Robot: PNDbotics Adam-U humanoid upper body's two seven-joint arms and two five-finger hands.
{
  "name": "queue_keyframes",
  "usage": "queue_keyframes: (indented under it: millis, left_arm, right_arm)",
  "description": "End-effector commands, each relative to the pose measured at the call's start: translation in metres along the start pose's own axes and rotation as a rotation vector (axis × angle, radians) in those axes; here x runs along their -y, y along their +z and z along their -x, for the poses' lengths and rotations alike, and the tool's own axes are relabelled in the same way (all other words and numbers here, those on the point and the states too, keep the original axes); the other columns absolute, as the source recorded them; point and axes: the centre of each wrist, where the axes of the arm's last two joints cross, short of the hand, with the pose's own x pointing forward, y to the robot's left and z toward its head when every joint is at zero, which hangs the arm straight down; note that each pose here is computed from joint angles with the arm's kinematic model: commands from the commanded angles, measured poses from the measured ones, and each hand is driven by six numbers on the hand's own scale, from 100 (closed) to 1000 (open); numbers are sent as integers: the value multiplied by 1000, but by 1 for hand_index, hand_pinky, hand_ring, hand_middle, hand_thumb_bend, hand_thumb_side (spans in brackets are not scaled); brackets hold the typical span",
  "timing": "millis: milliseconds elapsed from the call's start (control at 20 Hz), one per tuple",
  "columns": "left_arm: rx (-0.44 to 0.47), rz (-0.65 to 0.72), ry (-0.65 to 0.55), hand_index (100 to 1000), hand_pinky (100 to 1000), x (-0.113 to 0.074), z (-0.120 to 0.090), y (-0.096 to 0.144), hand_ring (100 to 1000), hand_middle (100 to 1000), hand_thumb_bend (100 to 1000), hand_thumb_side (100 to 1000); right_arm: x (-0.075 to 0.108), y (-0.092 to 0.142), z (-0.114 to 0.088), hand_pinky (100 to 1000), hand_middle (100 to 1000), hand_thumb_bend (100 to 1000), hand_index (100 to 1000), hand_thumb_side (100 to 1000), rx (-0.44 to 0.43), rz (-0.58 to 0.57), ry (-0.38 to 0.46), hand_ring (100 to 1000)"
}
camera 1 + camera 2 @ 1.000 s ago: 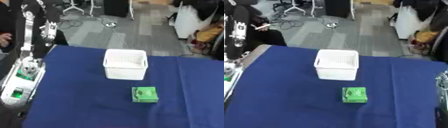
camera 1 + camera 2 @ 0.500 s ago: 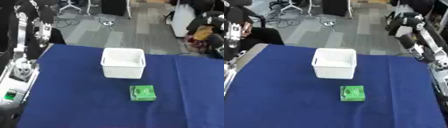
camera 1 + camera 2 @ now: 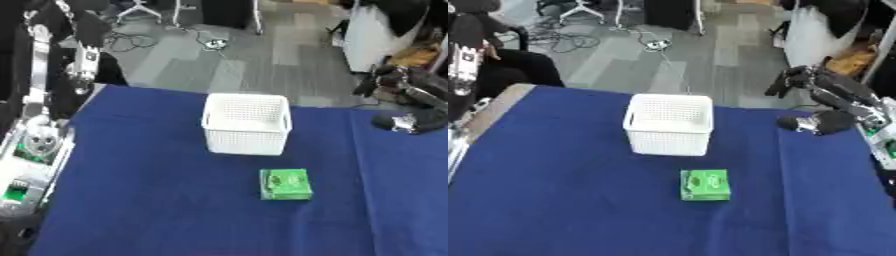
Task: Pick up objects on the table and place them in the box.
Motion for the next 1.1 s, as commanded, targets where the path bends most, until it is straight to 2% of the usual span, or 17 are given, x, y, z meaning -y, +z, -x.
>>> queue_keyframes:
  millis: [50, 200, 600, 1100]
  left_arm:
    - [28, -1, -19, 687, 387, -7, -2, -7, 530, 638, 173, 958]
    - [28, 0, -18, 688, 387, -7, -2, -7, 530, 638, 173, 958]
    - [31, 1, -18, 687, 390, -7, -2, -7, 531, 639, 174, 957]
    - [35, 1, -10, 687, 392, -6, -3, -8, 532, 640, 173, 958]
  right_arm:
    - [9, -2, 5, 640, 609, 637, 743, 1000, 31, -82, 82, 585]
    - [1, -11, 5, 651, 615, 626, 749, 1000, 32, -115, 100, 594]
    - [-22, -26, 4, 768, 701, 625, 785, 1000, 34, -196, 96, 693]
    - [-42, -49, -8, 800, 729, 622, 804, 1000, 78, -246, 79, 726]
